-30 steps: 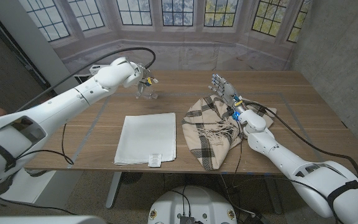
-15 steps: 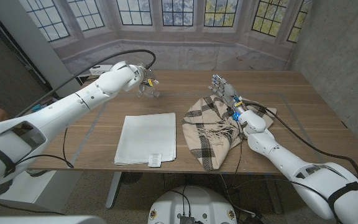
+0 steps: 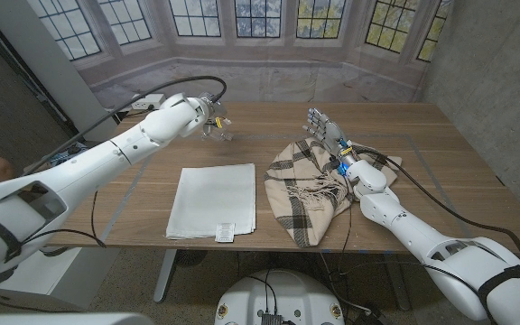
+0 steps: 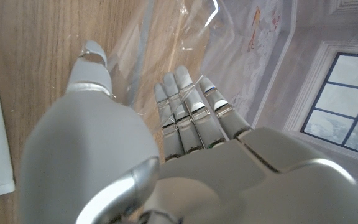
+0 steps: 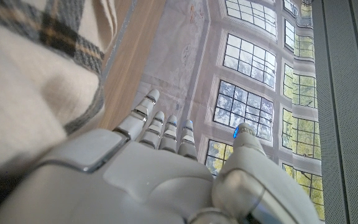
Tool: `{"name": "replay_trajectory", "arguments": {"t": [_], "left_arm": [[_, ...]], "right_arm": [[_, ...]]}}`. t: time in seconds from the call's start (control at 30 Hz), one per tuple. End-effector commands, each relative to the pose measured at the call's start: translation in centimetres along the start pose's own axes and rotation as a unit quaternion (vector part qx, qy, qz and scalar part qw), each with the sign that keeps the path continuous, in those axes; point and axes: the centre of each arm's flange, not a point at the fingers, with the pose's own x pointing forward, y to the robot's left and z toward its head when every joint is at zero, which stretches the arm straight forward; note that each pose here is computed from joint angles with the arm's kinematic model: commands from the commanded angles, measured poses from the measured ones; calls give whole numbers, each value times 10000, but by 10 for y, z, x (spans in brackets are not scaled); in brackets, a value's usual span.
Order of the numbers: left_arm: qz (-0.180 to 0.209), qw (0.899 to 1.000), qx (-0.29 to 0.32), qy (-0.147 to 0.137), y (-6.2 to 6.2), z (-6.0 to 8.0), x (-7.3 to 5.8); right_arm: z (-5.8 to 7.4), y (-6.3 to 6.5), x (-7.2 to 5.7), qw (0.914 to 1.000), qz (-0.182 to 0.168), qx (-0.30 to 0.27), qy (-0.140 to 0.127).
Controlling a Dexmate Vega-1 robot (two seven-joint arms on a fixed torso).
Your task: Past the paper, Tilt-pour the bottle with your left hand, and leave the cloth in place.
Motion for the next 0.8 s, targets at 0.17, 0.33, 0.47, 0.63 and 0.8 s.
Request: {"name": "replay_trajectory", "arguments": {"t": [0.17,0.33,0.47,0.63,0.8], "left_arm": [[377,9986,185,316,1,3,-4],[436,9985,145,311,2,4,-4],[476,9982,158,321,3,5,-4],[450,9984,133,317,2,5,-4],[424,9986,131,292,2,5,-3]], "right_arm": [[-3,-2,-3,10000,-31,37,6],[-3,-2,-3,10000,-32,40,1],[-3,-2,-3,10000,-41,38,-1],[-4,-2,-4,10000,-50,39,14],[-4,-1,-4,10000,-43,44,20]]}}
